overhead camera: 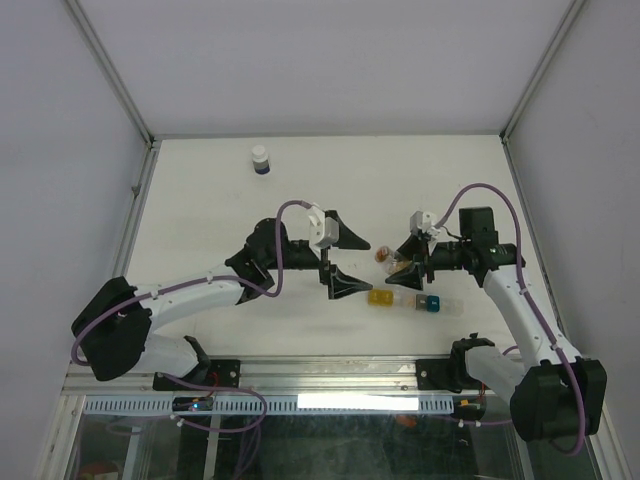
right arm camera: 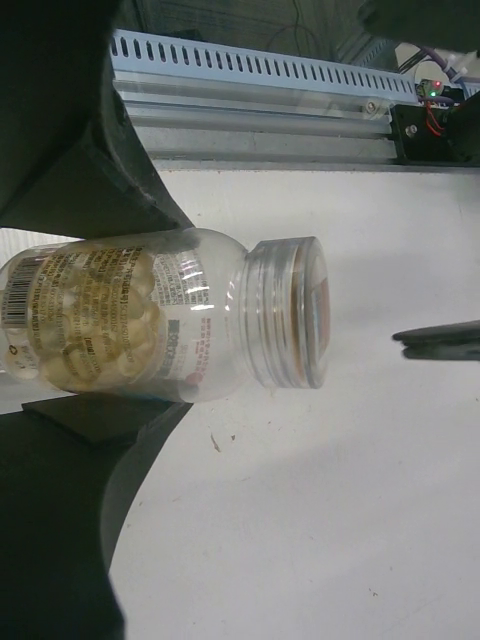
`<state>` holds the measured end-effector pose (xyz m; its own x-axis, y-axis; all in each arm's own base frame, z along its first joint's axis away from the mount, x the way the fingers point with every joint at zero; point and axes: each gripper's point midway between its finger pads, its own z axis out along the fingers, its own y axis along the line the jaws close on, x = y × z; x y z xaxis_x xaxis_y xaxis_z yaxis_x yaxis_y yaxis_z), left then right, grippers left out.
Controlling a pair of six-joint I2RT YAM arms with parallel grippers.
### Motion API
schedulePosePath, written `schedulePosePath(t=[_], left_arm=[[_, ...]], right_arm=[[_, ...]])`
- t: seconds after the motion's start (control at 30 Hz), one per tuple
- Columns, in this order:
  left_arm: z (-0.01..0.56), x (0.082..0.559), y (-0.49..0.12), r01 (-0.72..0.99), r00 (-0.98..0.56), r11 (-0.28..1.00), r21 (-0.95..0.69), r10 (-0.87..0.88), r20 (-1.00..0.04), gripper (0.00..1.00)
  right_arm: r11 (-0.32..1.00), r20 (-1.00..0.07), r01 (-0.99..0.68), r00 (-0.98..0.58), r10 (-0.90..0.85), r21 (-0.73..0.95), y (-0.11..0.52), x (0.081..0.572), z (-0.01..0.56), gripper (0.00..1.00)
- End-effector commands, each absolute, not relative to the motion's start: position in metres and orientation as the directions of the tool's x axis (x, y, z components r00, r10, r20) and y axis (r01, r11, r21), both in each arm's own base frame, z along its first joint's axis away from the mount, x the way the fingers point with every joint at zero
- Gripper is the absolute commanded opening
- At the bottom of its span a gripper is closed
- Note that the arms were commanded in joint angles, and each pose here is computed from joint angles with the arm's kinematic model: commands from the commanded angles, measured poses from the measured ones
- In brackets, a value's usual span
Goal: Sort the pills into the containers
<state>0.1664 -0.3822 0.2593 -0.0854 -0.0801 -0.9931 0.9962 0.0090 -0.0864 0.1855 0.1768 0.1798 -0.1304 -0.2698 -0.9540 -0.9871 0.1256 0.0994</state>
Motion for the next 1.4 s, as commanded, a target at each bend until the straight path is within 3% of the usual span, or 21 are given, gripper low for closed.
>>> schedulePosePath(t=[0.0, 0.8, 1.37], left_arm=[[0.276, 0.163, -0.392, 0.986, 0.129, -0.093, 0.14, -0.111, -0.985, 0.99], [0.267, 0.197, -0.41, 0.997, 0.073, -0.029, 0.076, -0.103, -0.992, 0.94], [0.265, 0.198, -0.421, 0.996, -0.046, -0.085, -0.038, -0.103, -0.994, 0.7]], right_arm=[[0.087, -0.972, -0.996, -0.052, -0.23, 0.032, 0.179, 0.182, 0.197, 0.0], [0.073, -0.973, -0.997, -0.046, -0.226, 0.03, 0.18, 0.18, 0.196, 0.0], [0.059, -0.973, -0.998, -0.04, -0.227, 0.028, 0.182, 0.177, 0.197, 0.0]])
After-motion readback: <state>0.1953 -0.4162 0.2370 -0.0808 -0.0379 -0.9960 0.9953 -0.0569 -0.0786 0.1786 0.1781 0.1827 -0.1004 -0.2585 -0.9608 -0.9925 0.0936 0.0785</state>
